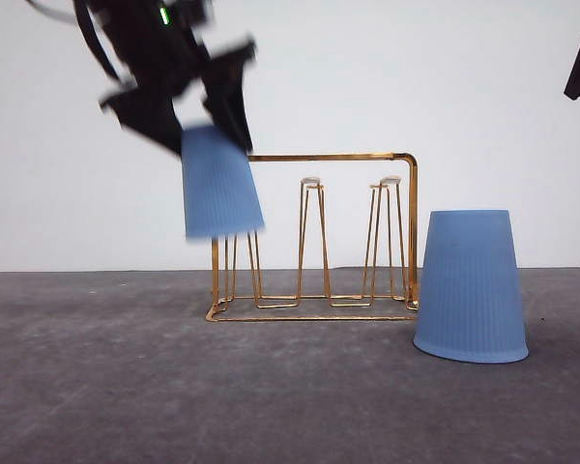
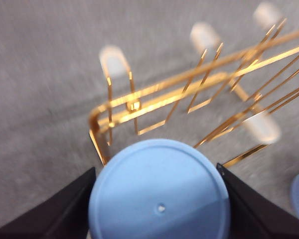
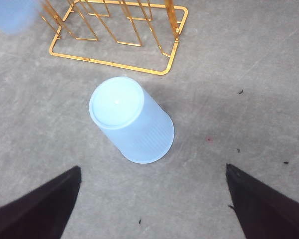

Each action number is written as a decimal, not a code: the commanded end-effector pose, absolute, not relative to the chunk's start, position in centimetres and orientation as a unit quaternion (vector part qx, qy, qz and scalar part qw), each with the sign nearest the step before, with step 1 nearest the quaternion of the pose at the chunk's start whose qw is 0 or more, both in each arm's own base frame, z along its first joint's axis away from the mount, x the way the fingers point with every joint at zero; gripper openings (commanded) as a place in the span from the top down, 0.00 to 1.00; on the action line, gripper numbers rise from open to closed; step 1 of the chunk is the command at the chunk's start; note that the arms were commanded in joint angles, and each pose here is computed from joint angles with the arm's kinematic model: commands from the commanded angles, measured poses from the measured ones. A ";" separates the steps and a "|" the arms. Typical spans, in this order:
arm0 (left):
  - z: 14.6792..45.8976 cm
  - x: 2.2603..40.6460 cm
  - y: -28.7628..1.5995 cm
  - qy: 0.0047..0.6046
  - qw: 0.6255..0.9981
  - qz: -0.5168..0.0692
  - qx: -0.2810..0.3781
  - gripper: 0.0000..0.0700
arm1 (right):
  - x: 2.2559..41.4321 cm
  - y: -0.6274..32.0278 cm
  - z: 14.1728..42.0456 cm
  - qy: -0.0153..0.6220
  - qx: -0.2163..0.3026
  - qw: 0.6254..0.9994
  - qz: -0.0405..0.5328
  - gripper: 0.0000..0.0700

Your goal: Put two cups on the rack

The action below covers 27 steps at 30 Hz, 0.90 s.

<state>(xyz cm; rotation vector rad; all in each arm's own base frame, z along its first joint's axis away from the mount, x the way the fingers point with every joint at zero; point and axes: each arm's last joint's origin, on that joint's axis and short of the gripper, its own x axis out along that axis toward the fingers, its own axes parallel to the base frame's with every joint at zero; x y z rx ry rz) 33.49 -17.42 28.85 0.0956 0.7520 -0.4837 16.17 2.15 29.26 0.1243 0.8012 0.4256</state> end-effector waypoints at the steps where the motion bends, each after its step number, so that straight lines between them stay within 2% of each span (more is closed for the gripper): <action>1: 28.8 34.0 -17.9 0.350 0.902 -0.245 0.058 0.48 | 16.3 2.2 29.5 0.382 0.052 0.898 0.212 0.15; 4: 28.1 34.3 -18.1 0.357 0.899 -0.247 0.065 0.19 | 16.2 2.2 29.5 0.384 0.049 0.897 0.213 0.15; 5: 28.1 34.3 -18.1 0.357 0.899 -0.247 0.065 0.13 | 16.2 2.2 29.5 0.385 0.048 0.897 0.214 0.15; 9: 28.3 34.4 -18.1 0.353 0.900 -0.247 0.063 0.11 | 16.2 2.2 29.5 0.384 0.046 0.897 0.215 0.12; 12: 28.8 34.4 -18.1 0.357 0.899 -0.245 0.061 0.11 | 16.2 2.3 29.5 0.381 0.047 0.896 0.221 0.00; 20: 33.6 32.5 -17.2 0.348 0.897 -0.262 0.072 0.11 | 17.8 3.9 29.5 0.352 0.036 0.897 0.266 0.00; 27: 37.5 28.5 -13.9 0.352 0.898 -0.251 0.083 0.13 | 20.7 6.1 28.2 0.349 0.013 0.898 0.267 0.00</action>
